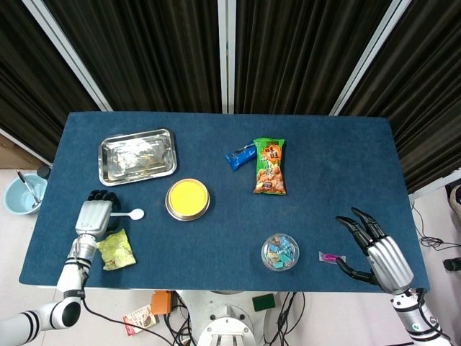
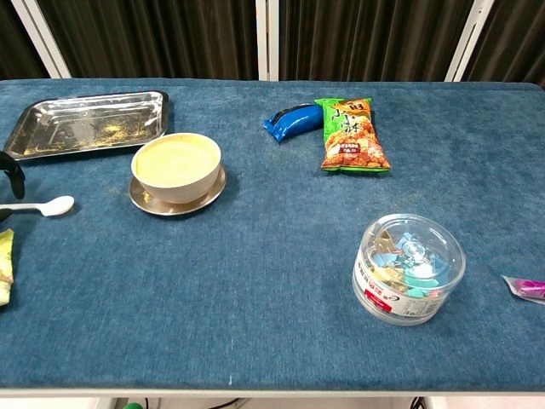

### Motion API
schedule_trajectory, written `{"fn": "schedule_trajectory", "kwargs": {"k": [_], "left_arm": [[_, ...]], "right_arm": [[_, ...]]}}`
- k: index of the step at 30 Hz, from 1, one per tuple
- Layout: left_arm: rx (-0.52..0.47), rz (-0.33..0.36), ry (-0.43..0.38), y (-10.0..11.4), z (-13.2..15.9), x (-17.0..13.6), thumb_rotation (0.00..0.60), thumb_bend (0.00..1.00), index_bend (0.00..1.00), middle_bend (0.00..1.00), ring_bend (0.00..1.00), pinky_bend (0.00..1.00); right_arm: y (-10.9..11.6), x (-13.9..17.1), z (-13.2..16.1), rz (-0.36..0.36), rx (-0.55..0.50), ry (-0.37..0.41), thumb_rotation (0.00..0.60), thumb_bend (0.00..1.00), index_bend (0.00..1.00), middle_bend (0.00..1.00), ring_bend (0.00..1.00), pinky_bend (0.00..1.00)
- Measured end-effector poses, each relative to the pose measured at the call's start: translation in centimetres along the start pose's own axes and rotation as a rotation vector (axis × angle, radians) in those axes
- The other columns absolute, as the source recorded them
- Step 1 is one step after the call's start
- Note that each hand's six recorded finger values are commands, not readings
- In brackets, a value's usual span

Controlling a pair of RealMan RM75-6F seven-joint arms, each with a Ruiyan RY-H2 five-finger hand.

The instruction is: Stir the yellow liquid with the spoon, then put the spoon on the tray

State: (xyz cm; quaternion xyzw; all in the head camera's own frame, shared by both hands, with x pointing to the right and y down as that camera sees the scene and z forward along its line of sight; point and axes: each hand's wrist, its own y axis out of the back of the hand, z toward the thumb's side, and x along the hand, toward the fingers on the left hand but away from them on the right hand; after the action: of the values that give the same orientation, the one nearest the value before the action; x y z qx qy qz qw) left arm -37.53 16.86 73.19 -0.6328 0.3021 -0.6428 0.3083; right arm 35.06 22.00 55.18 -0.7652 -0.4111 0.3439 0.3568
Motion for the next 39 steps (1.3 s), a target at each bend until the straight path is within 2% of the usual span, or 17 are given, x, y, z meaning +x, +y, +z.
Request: {"fn": "schedule_trajectory", "kwargs": {"k": [9,18,27,33,39], "left_arm": [[-0.010,0.015,0.007,-0.4,0.1,0.8,0.600,0.33,0.48,0.26,0.14,0.13],[-0.005,-0.001,0.000,-0.6,0.2,0.6,0.600,0.34,0.50,0.26,0.14,0.13],[-0.008,-0.002,0.006,-0.6,0.1,0.7,0.600,0.39,0.53,0.26,0.14,0.12],[0.000,-0.008,0.003,-0.6,0.0,0.7,0.600,0.47,0.56,0.26,0.14,0.13],[0.011,0.025,-0.009,0.6,0.1,0.3,0.600,0.47,0.56,0.26,0.14,0.13]], "right_arm": [[0.0,0.1,-0.2,0.002,0.002,-0.008,0.600,0.30,0.12,0.17,0.03,0.13],[0.0,0.0,-0.2,0.003,0.000,-0.010,0.600,0.30,0.12,0.17,0.03,0.13],[-0.1,0.1,-0.3,0.005,0.000,-0.015,0.600,0.30,0.12,0.17,0.03,0.13],[-0.2,0.0,-0.4,0.008,0.000,-0.016,0.600,0.30,0.12,0.17,0.03,0.13],[0.0,0.0,-0.3,0.004,0.002,-0.013,0.600,0.30,0.12,0.17,0.03,0.13]]}}
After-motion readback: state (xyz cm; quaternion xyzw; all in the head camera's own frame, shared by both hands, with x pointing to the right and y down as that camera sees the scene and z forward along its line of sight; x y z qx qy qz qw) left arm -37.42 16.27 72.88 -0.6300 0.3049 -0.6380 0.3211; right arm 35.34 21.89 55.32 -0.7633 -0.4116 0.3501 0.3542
